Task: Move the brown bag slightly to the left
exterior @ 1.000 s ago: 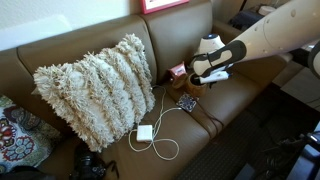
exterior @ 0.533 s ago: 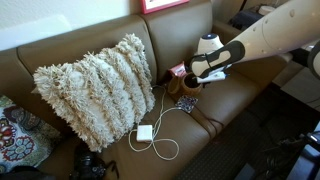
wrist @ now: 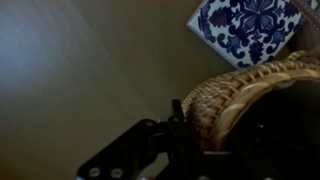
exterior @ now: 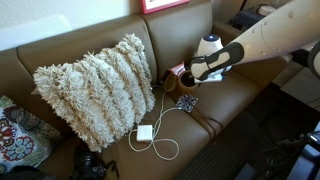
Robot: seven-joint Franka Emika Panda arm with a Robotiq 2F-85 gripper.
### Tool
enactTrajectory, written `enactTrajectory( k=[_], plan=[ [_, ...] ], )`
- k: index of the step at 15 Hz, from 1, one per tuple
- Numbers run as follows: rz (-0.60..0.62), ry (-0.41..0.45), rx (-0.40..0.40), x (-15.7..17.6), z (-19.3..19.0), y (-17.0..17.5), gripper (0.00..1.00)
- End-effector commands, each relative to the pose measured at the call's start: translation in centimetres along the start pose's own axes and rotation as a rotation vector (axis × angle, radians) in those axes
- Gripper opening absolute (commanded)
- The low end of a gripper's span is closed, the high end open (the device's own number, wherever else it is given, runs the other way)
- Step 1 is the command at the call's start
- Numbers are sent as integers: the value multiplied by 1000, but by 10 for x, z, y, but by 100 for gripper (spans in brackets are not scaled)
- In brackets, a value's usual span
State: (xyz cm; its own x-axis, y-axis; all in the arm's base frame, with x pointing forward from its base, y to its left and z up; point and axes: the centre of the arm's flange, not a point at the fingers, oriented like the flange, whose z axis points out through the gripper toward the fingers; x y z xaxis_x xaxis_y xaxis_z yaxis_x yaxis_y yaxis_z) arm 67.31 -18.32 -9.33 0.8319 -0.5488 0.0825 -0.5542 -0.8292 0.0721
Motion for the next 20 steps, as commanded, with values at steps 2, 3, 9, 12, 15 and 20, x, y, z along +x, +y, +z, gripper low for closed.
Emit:
enactTrajectory(
  k=[2, 3, 9, 12, 15, 20],
  plan=[
    [20, 47, 77, -15, -4, -6, 6],
    [20, 60, 87, -16, -4, -8, 6],
    [25, 128, 162, -20, -3, -19, 6],
    [24, 156, 173, -22, -4, -22, 51],
    [27, 221, 212, -19, -7, -24, 66],
    [2, 358, 280, 2, -109, 16, 98]
  ],
)
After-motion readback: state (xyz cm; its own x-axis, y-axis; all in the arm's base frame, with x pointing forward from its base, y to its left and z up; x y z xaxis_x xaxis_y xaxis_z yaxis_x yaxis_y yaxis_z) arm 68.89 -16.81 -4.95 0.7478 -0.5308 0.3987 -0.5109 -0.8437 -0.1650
